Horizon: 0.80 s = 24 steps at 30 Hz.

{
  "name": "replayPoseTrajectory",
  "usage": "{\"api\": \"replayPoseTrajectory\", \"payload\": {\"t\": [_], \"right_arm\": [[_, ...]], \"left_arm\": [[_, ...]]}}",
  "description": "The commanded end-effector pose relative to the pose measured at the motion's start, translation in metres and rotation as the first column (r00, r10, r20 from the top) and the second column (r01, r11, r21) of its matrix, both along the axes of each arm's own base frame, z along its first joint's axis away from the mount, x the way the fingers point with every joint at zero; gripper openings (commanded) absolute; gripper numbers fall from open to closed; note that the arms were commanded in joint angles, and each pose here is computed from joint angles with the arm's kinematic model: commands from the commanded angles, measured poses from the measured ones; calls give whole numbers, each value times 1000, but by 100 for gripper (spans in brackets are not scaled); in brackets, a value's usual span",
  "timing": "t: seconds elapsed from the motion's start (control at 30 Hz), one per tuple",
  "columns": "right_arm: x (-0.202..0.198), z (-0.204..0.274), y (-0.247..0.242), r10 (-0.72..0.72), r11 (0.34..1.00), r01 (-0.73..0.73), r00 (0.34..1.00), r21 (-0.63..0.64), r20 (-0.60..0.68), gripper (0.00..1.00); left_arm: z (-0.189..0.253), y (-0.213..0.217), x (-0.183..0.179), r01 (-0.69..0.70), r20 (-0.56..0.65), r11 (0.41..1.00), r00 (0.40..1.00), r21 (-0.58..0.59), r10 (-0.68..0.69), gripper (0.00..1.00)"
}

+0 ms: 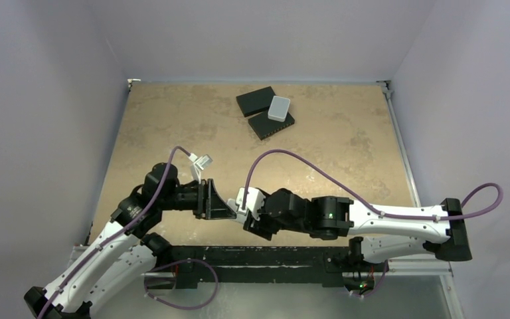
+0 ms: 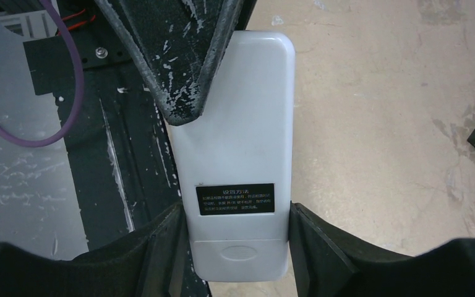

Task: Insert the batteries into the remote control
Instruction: Remove the battery cover from the remote control.

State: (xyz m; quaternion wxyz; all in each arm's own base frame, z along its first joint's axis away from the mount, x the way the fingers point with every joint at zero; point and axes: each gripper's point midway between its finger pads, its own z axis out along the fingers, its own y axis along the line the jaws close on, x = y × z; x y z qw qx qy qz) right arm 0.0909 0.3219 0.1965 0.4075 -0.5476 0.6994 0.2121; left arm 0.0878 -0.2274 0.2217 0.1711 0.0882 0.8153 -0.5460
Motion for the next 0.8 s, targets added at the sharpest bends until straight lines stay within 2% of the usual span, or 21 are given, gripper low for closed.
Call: {"api": "replayPoseTrajectory", "payload": {"t": [0.0, 0.23, 0.37, 0.5, 0.6, 0.67, 0.77], "right_arm": [[-2, 20, 8, 22, 999, -24, 999, 37, 31, 0], [-5, 18, 9, 29, 999, -29, 999, 32, 25, 0], [-7, 18, 10, 30, 999, -31, 999, 38, 24, 0], [-5, 19, 10, 22, 999, -23, 999, 36, 27, 0], [-6, 23, 10, 26, 999, -28, 999, 47, 27, 0], [-6, 27, 9, 23, 998, -25, 999, 57, 28, 7], [-5, 34, 5, 7, 997, -9, 1000, 79, 26, 22]], "left_arm": [[11, -3, -2, 16, 14, 999, 1000, -44, -16, 47], [15, -3, -2, 15, 18, 998, 1000, -53, -14, 41], [16, -3, -2, 15, 20, 998, 1000, -58, -14, 33], [14, -3, -1, 14, 17, 999, 1000, -52, -13, 19], [10, -2, -1, 10, 14, 999, 1000, -37, -10, 0], [8, -2, 0, 7, 17, 999, 1000, -34, -6, 0], [9, -2, 1, -1, 28, 999, 1000, -39, 2, 0]]}}
